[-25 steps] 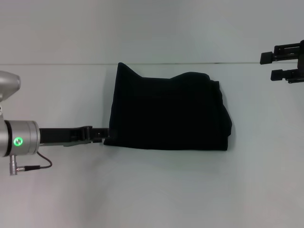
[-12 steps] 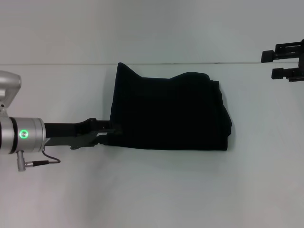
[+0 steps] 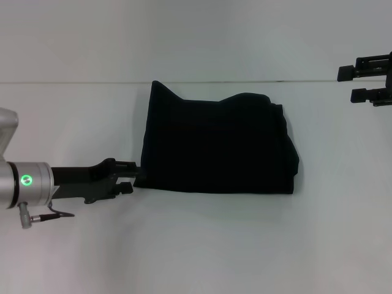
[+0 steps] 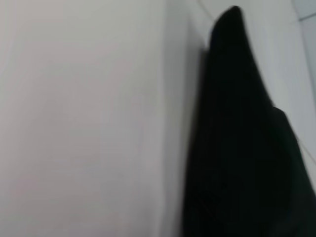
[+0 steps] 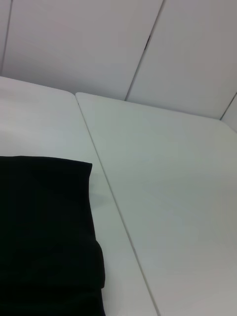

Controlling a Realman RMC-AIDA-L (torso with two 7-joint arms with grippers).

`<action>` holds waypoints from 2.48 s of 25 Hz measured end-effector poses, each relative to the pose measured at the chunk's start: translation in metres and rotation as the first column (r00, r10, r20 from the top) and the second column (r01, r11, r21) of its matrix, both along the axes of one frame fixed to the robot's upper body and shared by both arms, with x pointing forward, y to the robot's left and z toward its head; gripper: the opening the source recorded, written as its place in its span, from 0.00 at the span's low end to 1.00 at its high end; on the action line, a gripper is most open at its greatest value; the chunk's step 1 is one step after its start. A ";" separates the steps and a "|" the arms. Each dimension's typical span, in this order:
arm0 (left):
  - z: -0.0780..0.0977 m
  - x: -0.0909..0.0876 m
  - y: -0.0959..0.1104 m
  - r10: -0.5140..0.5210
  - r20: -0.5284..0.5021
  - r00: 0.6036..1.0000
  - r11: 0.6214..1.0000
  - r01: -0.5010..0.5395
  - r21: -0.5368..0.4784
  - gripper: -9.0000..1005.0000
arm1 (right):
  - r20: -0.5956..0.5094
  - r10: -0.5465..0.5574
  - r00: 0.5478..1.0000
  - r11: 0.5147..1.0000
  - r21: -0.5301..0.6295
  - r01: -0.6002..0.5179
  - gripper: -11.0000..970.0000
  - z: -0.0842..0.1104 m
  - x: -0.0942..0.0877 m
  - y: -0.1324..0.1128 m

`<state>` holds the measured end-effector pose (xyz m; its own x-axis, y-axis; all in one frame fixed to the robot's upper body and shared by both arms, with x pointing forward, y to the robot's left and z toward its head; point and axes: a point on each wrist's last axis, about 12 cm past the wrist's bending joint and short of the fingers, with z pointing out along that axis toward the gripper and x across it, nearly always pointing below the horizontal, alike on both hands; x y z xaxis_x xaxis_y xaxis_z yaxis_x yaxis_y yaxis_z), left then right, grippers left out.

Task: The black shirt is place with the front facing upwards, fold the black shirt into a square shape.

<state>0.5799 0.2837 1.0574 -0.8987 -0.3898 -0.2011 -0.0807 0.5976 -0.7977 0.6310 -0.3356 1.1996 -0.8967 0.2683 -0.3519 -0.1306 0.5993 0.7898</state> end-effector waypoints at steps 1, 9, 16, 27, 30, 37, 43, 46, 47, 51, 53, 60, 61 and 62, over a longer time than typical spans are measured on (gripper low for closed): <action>-0.002 0.000 0.000 0.009 -0.007 1.000 1.000 -0.009 0.004 0.56 | 0.000 0.000 1.000 1.000 0.000 0.000 0.75 0.000 0.000 0.000; -0.007 0.000 -0.002 0.048 -0.020 0.999 0.999 -0.048 -0.007 0.54 | -0.001 -0.002 1.000 1.000 -0.001 0.002 0.75 -0.001 -0.001 -0.001; -0.010 0.001 -0.004 0.068 -0.044 0.997 0.997 -0.069 -0.017 0.54 | -0.002 -0.004 1.000 1.000 -0.001 0.004 0.75 -0.002 -0.001 -0.002; -0.010 0.002 -0.008 0.070 -0.049 0.996 0.997 -0.070 -0.013 0.54 | -0.002 -0.003 1.000 1.000 -0.001 0.003 0.75 -0.002 -0.002 -0.002; -0.011 0.003 -0.009 0.074 -0.049 0.996 0.997 -0.074 -0.008 0.54 | -0.002 -0.003 1.000 1.000 -0.001 0.003 0.75 -0.002 -0.002 -0.002; -0.012 0.005 -0.013 0.073 -0.048 0.996 0.997 -0.073 0.000 0.54 | -0.003 -0.003 1.000 1.000 0.001 0.003 0.75 -0.003 -0.002 -0.002; -0.009 0.006 -0.012 0.073 -0.030 0.997 0.997 -0.073 -0.005 0.45 | -0.004 -0.008 1.000 1.000 0.004 0.008 0.75 -0.003 -0.003 -0.003; -0.010 0.006 -0.012 0.073 -0.031 0.997 0.997 -0.073 -0.005 0.36 | -0.005 -0.010 1.000 1.000 0.008 0.010 0.75 -0.004 -0.003 -0.004; -0.010 0.006 -0.012 0.072 -0.031 0.997 0.997 -0.072 -0.004 0.32 | -0.006 -0.010 1.000 1.000 0.009 0.010 0.75 -0.005 -0.003 -0.004; -0.009 0.007 -0.012 0.070 -0.029 0.997 0.998 -0.070 -0.004 0.15 | -0.004 -0.012 1.000 1.000 0.012 0.012 0.75 -0.005 -0.003 -0.004; -0.009 0.007 -0.013 0.069 -0.029 0.997 0.998 -0.070 -0.003 0.11 | -0.003 -0.014 1.000 1.000 0.013 0.014 0.75 -0.004 -0.003 -0.005; -0.012 0.000 -0.010 0.057 -0.037 0.998 0.998 -0.057 -0.009 0.04 | -0.003 -0.020 1.000 1.000 0.014 0.020 0.75 -0.005 -0.004 -0.007; -0.013 -0.002 -0.009 0.050 -0.039 0.998 0.999 -0.051 -0.014 0.04 | -0.003 -0.021 1.000 1.000 0.014 0.021 0.75 -0.005 -0.004 -0.007; -0.013 -0.005 -0.007 0.045 -0.040 0.998 0.999 -0.046 -0.020 0.05 | -0.003 -0.021 1.000 1.000 0.014 0.021 0.75 -0.005 -0.004 -0.008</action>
